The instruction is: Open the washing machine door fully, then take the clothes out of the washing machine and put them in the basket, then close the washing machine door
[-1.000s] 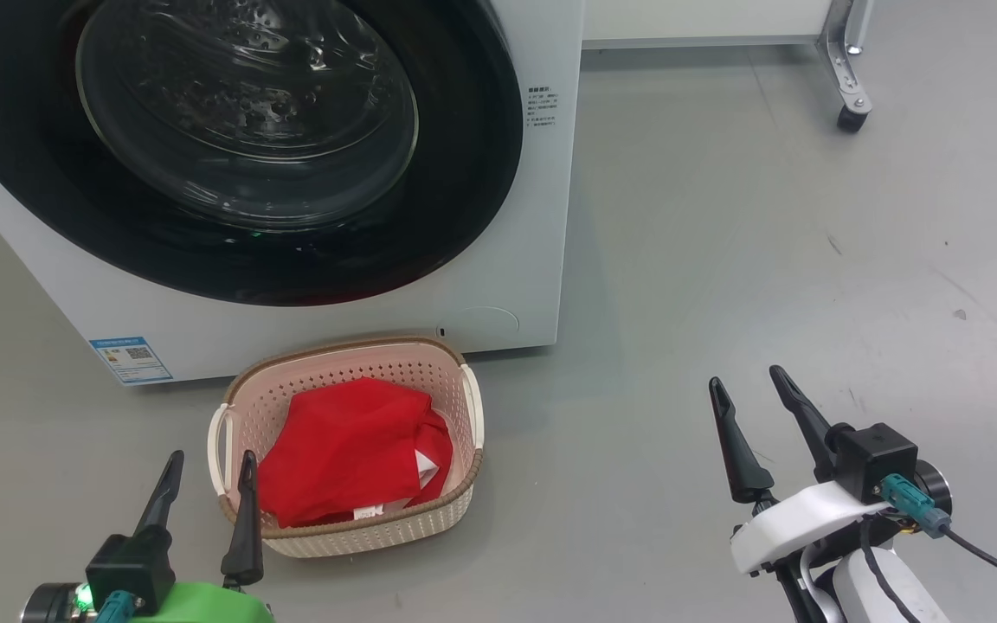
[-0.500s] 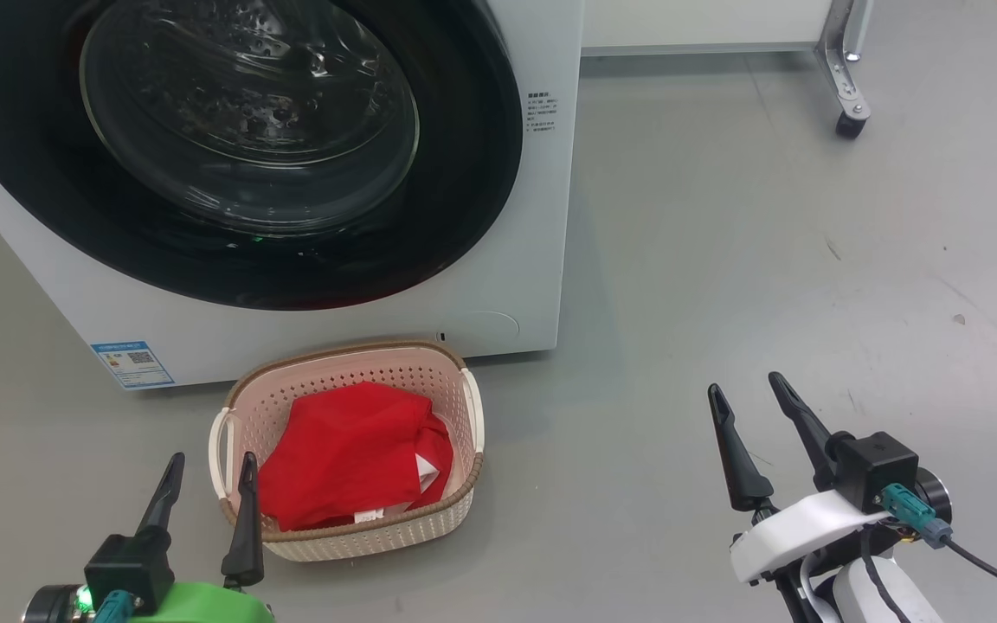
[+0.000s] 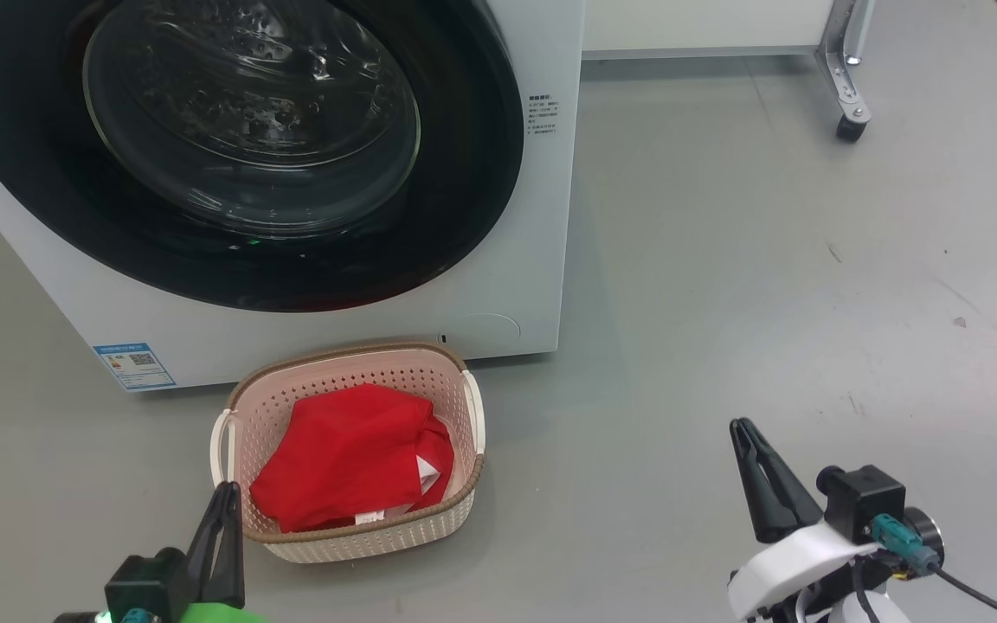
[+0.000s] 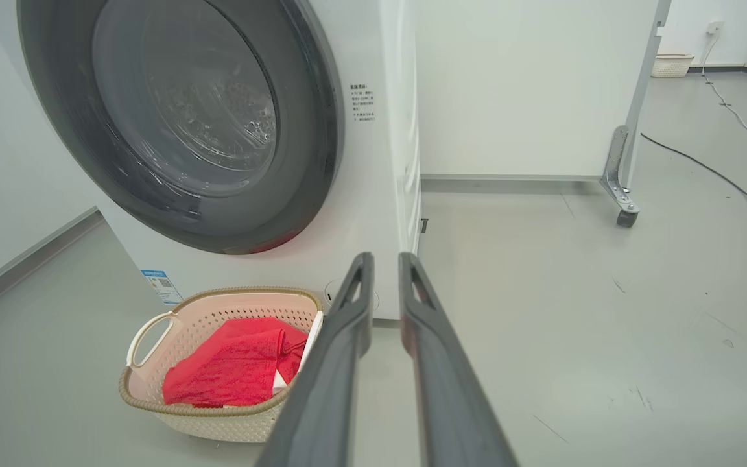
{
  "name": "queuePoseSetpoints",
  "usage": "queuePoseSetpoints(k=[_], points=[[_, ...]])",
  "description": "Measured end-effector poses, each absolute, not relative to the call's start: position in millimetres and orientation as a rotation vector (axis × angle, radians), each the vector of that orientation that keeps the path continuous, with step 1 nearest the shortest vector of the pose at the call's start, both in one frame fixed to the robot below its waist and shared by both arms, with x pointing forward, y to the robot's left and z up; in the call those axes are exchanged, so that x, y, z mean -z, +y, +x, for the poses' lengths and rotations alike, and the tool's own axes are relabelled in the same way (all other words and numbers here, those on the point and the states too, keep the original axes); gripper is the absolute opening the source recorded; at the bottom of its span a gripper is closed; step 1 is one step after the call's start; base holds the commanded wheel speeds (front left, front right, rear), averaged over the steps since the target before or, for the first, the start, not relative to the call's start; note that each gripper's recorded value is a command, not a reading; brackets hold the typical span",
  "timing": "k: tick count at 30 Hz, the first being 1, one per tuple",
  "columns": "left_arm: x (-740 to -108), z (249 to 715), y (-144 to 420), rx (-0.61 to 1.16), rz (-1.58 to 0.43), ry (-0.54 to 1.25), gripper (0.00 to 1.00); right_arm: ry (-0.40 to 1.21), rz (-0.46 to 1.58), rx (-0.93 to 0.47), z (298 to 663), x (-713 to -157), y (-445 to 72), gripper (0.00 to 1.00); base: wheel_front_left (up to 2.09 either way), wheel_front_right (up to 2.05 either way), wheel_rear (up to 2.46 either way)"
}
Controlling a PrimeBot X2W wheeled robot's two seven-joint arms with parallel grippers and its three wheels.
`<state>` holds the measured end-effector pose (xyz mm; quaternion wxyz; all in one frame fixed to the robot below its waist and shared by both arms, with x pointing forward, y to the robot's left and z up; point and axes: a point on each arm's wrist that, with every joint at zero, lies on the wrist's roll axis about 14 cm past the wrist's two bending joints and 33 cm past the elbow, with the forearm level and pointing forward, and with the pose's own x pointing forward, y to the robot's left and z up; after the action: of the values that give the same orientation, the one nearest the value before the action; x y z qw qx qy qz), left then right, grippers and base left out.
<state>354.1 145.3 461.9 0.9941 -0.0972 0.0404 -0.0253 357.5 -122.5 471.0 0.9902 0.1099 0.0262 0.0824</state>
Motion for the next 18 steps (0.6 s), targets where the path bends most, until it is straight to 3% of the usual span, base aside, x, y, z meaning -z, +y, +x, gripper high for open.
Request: queuePoseSetpoints(k=[7, 18], points=[[-427, 336, 140, 0.038, -0.208, 0.198, 0.0, 0.207, 0.235, -0.14, 328, -423, -122, 0.0, 0.0, 0.0, 0.0], [-417, 334, 151, -0.022, -0.348, 0.255, 0.0, 0.212, 0.374, -0.085, 330, -425, -129, 0.0, 0.0, 0.0, 0.0]])
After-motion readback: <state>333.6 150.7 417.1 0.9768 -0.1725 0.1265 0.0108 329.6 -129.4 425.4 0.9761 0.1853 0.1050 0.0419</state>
